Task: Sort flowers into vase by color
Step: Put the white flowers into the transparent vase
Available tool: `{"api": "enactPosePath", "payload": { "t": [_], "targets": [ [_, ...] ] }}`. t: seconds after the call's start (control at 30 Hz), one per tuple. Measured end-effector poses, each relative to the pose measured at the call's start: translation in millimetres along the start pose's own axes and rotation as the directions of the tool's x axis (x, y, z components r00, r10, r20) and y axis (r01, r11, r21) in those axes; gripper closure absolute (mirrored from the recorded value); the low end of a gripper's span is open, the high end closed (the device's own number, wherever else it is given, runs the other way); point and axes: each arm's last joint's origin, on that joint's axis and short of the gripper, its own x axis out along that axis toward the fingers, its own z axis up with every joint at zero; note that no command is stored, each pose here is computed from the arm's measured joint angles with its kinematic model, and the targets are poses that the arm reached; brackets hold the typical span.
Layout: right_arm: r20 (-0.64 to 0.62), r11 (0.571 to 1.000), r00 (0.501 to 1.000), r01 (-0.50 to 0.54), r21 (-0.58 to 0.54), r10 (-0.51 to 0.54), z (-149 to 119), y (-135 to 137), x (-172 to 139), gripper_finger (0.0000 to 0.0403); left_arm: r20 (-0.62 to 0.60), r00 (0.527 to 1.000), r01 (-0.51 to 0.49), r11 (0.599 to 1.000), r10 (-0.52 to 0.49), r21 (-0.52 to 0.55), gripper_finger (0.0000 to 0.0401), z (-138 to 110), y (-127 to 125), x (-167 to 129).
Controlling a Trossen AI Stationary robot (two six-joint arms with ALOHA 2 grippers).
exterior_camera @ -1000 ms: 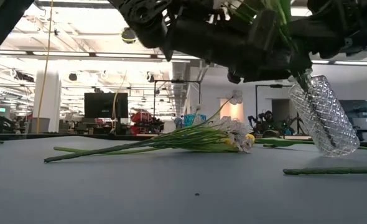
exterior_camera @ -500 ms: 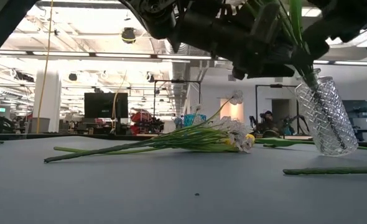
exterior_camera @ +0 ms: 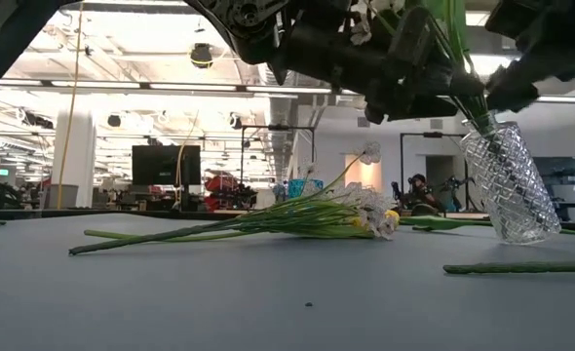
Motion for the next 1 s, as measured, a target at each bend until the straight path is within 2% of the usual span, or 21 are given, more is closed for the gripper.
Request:
{"api": "enactPosePath", "payload": {
  "t": [0.1, 0.23, 0.43, 0.83, 1.0],
  "targets": [
    [-0.048, 1.0, 0.999, -0.006, 0.029, 0.007, -3, 0, 2, 0.0137, 0.0, 1.0, -0.002, 1.0, 0.002, 0.001, 0.0085, 0, 1, 0],
    [-0.077, 1.0, 0.997, 0.011, 0.016, -0.01, -4, 2, 11, 0.0137, 0.003, 1.0, -0.001, 1.0, 0.001, 0.005, 0.0085, 0, 1, 0],
    [-0.073, 0.993, 0.991, 0.107, -0.057, -0.111, -4, 4, 28, 0.0137, 0.002, 1.0, -0.002, 1.0, 0.002, 0.012, 0.0085, 0, 1, 0],
    [-0.038, 0.968, 0.99, 0.127, -0.215, -0.139, 0, 10, 51, 0.0137, -0.001, 1.0, -0.012, 1.0, 0.012, 0.012, 0.0085, 0, 2, 0],
    [-0.036, 0.96, 0.986, 0.151, -0.235, -0.163, -1, 9, 52, 0.0137, -0.002, 1.0, -0.012, 1.0, 0.012, 0.012, 0.0085, 0, 2, 0]
  ]
}}
